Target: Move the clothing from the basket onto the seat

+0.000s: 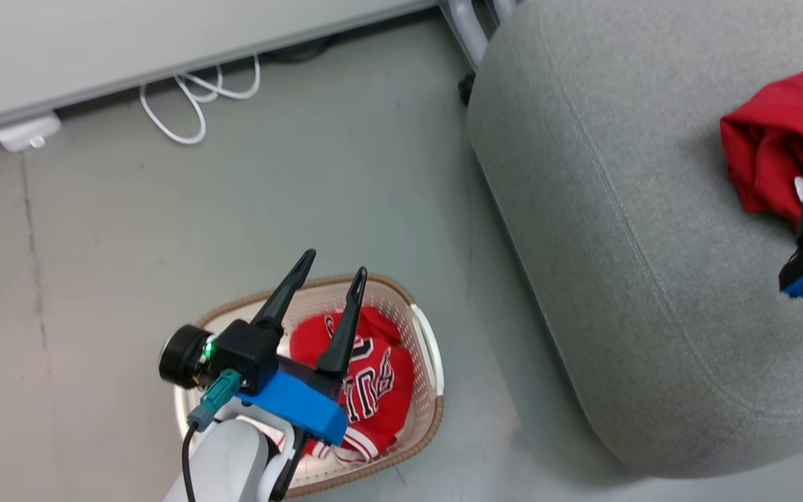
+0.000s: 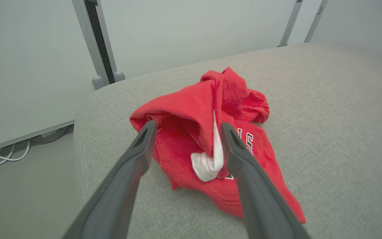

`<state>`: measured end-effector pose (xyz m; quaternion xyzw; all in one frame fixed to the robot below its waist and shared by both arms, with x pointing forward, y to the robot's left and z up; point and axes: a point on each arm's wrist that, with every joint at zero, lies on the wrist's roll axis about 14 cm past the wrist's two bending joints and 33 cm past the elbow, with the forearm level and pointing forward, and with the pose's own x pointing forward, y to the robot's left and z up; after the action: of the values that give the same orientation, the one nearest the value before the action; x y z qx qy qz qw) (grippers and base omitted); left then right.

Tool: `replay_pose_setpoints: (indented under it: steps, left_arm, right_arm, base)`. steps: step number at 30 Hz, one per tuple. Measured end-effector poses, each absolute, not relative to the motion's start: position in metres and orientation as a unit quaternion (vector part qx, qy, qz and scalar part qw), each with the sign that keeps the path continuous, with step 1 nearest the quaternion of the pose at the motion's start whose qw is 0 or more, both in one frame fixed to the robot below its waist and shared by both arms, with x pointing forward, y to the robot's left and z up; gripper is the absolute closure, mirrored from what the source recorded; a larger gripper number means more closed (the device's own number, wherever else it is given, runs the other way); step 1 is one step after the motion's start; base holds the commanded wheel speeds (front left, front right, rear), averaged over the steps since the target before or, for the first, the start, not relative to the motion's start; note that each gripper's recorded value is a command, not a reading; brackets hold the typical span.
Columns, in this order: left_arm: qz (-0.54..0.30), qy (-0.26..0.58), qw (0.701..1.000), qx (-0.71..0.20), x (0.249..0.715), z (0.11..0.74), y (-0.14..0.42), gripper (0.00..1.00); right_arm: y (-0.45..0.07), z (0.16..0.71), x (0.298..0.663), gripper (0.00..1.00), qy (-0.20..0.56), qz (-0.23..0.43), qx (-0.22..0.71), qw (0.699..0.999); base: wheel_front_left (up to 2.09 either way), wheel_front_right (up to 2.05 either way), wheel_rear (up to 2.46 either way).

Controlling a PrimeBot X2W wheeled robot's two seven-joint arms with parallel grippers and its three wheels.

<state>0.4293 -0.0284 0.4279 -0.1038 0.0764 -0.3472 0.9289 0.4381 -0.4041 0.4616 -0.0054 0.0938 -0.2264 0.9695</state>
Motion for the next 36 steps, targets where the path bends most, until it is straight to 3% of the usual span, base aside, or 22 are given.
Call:
replay_pose_setpoints:
  steps: [15, 36]
  left_arm:
    - [-0.237, 0.054, 0.964, -0.108, 0.394, 0.459, 0.035, 0.00]
    - [-0.089, 0.027, 0.990, -0.105, 0.361, 0.469, 0.134, 0.00]
  right_arm:
    - [-0.312, 0.484, 0.409, 0.00, 0.035, -0.106, -0.007, 0.994]
    - [-0.195, 0.505, 0.380, 0.00, -0.004, 0.014, 0.033, 0.999]
  base:
    - [0.00, 0.00, 0.00]
    - [0.00, 0.00, 0.00]
